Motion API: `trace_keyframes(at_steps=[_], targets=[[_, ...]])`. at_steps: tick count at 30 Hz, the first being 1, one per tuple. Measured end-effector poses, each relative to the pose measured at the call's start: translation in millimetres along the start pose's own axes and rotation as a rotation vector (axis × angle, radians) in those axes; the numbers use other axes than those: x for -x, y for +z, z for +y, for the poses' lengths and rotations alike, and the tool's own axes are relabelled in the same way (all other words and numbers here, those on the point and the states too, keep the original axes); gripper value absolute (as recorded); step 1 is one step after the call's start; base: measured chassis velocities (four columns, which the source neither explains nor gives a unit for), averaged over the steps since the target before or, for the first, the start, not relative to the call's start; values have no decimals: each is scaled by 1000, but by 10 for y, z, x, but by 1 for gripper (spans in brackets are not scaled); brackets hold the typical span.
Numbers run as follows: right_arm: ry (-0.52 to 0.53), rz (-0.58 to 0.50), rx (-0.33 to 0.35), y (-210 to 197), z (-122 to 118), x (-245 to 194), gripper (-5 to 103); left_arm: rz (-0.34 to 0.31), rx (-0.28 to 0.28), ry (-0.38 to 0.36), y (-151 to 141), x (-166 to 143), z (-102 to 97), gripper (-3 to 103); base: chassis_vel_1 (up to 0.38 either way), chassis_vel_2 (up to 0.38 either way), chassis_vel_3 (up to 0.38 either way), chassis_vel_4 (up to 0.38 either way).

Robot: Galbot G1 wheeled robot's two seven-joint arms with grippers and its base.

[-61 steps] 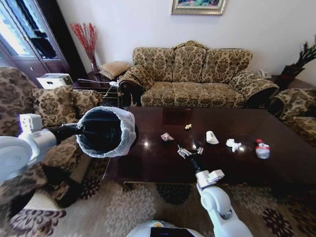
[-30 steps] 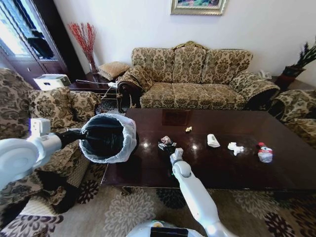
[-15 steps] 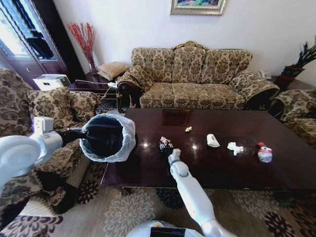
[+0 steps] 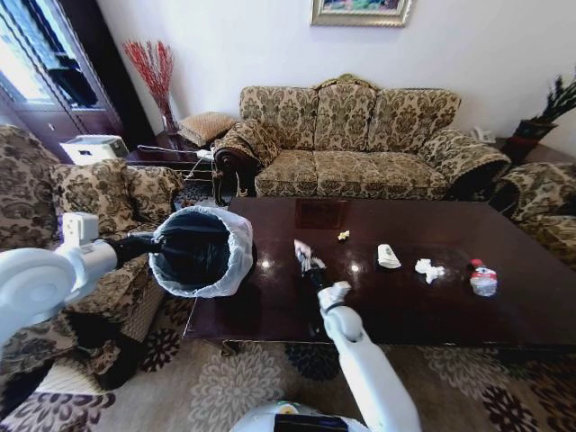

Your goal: Move to the front of the table and place the trash on the table into the trash bin.

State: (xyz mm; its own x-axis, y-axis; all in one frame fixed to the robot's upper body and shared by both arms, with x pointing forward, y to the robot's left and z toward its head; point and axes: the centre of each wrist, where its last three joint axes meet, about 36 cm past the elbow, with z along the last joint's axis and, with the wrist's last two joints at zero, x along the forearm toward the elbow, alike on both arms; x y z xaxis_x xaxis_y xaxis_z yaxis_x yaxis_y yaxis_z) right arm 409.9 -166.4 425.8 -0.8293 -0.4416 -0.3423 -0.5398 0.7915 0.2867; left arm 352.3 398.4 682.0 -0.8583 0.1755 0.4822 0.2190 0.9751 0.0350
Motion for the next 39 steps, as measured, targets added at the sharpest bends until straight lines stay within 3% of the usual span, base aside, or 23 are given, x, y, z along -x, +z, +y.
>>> trace_keyframes(at_steps=[2, 3, 5, 8, 11, 21, 24, 26, 29, 30, 39], targets=[[-142, -90, 39, -439, 201, -36, 10, 37, 11, 11, -77, 43, -34, 0, 0, 0, 0, 0], [-142, -90, 39, -439, 201, -36, 10, 37, 11, 11, -77, 43, -34, 0, 0, 0, 0, 0], [-298, -149, 93, -762, 460, -57, 10, 85, 33, 43, -215, 100, -146, 0, 0, 0, 0, 0], [-388, -168, 135, -891, 608, -61, 10, 109, 51, 72, -287, 129, -249, 0, 0, 0, 0, 0], [-537, -151, 194, -1001, 847, -21, 10, 152, 124, 123, -384, 201, -464, 0, 0, 0, 0, 0], [-615, -6, 181, -662, 933, 126, 9, 159, 210, 208, -424, 129, -809, 0, 0, 0, 0, 0], [-633, 21, 188, -508, 1033, 176, 24, 156, 221, 239, -407, 71, -900, 0, 0, 0, 0, 0], [-636, 23, 187, -474, 1054, 190, 24, 155, 221, 241, -404, 65, -908, 0, 0, 0, 0, 0], [-637, 20, 187, -427, 1081, 224, 40, 147, 223, 250, -412, 31, -938, 0, 0, 0, 0, 0], [-637, 20, 187, -427, 1081, 224, 40, 147, 223, 250, -412, 31, -938, 0, 0, 0, 0, 0], [-658, -6, 196, -489, 1070, 126, 78, 139, 196, 246, -395, -1, -899, 0, 0, 0, 0, 0]])
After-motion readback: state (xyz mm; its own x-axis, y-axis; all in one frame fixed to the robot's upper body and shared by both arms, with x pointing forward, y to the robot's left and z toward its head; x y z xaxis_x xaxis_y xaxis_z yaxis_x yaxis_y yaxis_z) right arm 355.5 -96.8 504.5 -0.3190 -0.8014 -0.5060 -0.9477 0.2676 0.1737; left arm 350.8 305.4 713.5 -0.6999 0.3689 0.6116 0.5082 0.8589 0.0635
